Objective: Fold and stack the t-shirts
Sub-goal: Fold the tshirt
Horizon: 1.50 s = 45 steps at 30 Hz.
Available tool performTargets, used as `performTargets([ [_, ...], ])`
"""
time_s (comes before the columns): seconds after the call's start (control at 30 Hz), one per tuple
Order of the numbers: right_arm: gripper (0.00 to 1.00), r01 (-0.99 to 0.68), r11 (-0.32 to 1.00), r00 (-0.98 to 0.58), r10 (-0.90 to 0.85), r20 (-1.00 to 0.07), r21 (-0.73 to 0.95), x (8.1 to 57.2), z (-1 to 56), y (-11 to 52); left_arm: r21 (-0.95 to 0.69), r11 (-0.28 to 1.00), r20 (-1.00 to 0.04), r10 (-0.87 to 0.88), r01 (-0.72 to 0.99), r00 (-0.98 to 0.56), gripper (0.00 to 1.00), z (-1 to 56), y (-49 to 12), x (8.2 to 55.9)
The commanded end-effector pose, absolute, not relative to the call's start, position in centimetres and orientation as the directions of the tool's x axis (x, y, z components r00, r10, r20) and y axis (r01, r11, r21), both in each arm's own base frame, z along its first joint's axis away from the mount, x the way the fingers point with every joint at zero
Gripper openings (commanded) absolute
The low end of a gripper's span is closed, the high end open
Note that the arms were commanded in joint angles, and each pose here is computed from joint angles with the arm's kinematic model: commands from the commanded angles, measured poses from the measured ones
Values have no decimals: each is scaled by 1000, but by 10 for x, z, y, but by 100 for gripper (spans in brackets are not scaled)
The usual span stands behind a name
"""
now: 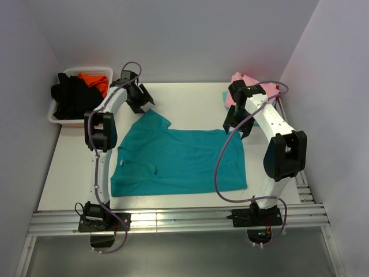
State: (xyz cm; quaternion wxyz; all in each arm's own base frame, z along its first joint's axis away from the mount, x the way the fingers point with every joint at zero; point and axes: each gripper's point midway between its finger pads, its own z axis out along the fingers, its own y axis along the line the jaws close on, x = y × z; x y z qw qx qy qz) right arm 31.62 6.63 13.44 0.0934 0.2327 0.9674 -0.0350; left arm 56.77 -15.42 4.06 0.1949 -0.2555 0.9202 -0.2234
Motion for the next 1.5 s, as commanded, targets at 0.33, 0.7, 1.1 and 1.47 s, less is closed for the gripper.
performTargets([
  [0.33, 69, 465, 884, -871, 450, -199, -38, 306, 125, 57, -231, 921, -318, -377, -315, -870, 73, 17, -113, 513],
  [0.7, 69, 469, 883, -868, 452, -206, -37, 309, 128, 57, -235, 947, -338, -291, -219, -895, 73, 2, -151, 528],
  [1.1, 62, 471, 881, -869, 456, -193, -39, 305, 118, 53, -59, 974, -301, -226, -218, -926, 22, -46, -145, 497],
  [1.47, 60, 448, 893, -879, 432, -201, -40, 356, 92, 55, -56, 969, -321, -245, -240, -915, 0, -27, -141, 501],
])
